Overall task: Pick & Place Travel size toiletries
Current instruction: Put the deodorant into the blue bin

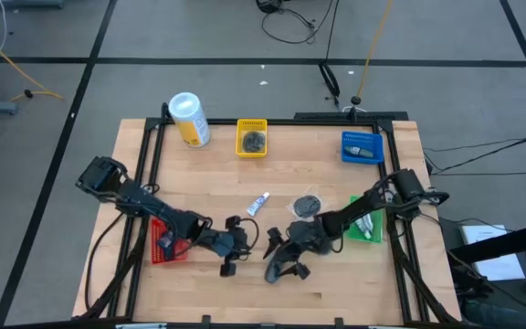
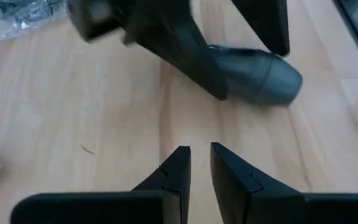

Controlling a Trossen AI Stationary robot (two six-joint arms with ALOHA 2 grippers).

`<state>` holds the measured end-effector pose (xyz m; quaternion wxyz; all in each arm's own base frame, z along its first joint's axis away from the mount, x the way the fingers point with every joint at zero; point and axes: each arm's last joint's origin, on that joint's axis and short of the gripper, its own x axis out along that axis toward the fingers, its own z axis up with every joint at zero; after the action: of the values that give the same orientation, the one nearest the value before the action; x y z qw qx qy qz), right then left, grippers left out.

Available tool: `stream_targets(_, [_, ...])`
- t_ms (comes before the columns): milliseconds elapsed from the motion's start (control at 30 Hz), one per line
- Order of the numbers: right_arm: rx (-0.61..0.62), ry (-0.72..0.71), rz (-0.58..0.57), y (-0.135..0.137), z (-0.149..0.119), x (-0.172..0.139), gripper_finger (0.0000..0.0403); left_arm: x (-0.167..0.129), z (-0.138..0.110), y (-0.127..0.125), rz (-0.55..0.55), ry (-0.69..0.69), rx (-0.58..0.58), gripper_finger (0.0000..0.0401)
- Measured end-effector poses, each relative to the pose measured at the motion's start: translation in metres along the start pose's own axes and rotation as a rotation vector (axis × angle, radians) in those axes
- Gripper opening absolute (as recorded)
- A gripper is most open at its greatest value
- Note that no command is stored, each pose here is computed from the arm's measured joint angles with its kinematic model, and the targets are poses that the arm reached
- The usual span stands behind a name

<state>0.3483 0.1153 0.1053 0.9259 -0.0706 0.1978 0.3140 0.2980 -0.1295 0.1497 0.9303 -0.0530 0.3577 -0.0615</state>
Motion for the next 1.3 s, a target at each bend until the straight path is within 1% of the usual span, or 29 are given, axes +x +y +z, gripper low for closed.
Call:
stream_targets(133, [0.008,0.058,0.029,0.001,-0.017,0.006,0.0322,0.001,0.002,0.005,0.013,-0.003,0.011,0.006])
stream_targets(233, [0.018,0.075,0.023,0.0,-0.019,0.005,0.0319,0.001,0.003,0.009,0.022,-0.003,0.011,0.006])
stream_targets(300, [0.04,0.091,0.004,0.0,-0.019,0.005,0.031,0.001,0.003,0.01,0.026,-0.004,0.008,0.006])
stream_targets(433, [0.071,0.137,-0.075,0.002,-0.017,0.003,0.0278,0.001,0.003,0.01,0.039,-0.007,0.008,0.006])
stream_targets(533, [0.081,0.197,-0.127,0.01,-0.013,0.0,0.0245,0.001,0.001,0.009,0.067,-0.003,0.015,0.006])
stream_targets(667, [0.13,0.292,-0.176,0.019,-0.002,-0.015,0.0194,0.001,0.0,0.01,0.122,-0.006,0.021,0.006])
stream_targets(700, [0.144,0.313,-0.197,0.02,0.002,-0.021,0.0192,0.001,0.001,0.011,0.131,-0.009,0.021,0.006])
stream_targets(767, [0.172,0.343,-0.26,0.022,0.016,-0.037,0.0192,0.001,0.001,0.011,0.149,-0.02,0.02,0.006])
stream_targets(867, [0.212,0.402,-0.397,0.024,0.037,-0.071,0.0192,0.001,0.002,0.012,0.182,-0.035,0.012,0.006])
stream_targets(933, [0.241,0.457,-0.501,0.025,0.048,-0.101,0.0192,0.0,0.002,0.012,0.193,-0.039,0.012,0.006])
stream_targets(1000, [0.28,0.525,-0.631,0.023,0.054,-0.136,0.0192,0.0,0.002,0.012,0.194,-0.04,0.01,0.006])
stream_targets(1067, [0.332,0.609,-0.787,0.019,0.055,-0.176,0.0192,0.0,0.002,0.012,0.194,-0.041,0.008,0.006])
stream_targets(1133, [0.402,0.7,-0.927,0.012,0.05,-0.215,0.0192,0.0,0.002,0.012,0.195,-0.041,0.009,0.006])
stream_targets(1233, [0.528,0.791,-1.093,-0.004,0.041,-0.266,0.0192,0.0,0.003,0.012,0.192,-0.049,0.007,0.006])
stream_targets(1300, [0.602,0.822,-1.177,-0.018,0.033,-0.291,0.0192,0.001,0.004,0.013,0.196,-0.06,0.004,0.006])
